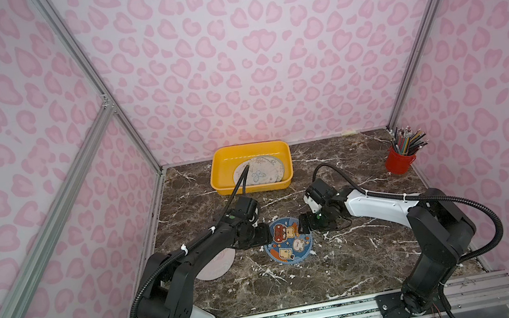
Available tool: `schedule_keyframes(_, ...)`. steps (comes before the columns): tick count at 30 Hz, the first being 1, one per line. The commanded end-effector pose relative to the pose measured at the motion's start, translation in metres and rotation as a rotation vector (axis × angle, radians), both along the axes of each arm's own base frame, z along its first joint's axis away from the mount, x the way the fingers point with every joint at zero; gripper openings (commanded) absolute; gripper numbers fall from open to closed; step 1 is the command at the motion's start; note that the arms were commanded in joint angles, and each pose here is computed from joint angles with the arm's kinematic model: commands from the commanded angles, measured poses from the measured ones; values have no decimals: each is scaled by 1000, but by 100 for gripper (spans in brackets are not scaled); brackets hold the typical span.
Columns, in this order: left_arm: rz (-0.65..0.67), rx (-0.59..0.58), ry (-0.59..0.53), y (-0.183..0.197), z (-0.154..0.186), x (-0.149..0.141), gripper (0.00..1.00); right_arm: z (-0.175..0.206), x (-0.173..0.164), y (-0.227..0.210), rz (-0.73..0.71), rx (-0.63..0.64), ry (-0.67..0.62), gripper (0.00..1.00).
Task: Put the coasters into the storage box
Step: Pick up the coaster from the center of the board.
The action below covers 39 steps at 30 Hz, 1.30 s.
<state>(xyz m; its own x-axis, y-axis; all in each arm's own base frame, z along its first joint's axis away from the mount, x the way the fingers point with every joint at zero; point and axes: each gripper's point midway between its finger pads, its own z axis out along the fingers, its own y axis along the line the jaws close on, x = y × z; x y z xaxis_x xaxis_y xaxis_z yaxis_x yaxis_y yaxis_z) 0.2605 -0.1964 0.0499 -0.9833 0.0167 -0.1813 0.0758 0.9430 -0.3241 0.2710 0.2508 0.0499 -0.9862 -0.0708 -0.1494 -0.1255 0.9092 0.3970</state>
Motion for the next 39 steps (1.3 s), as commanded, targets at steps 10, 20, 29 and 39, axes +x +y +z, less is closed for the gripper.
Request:
schedule_keyframes(10,38,67,-1,-4,-25,8,53,-20,0,3,28,3,15,68)
schedule_keyframes(20,45,47,14,-9,-36,9,49,-36,-8,0,45,-16,54,59)
schedule_keyframes(29,42,42,38,-10,-44,3,47,-41,-13,2,49,-11,72,52)
schedule_keyframes(39,45,39,43,-9,-45,-1,45,-40,-14,5,49,-10,70,48)
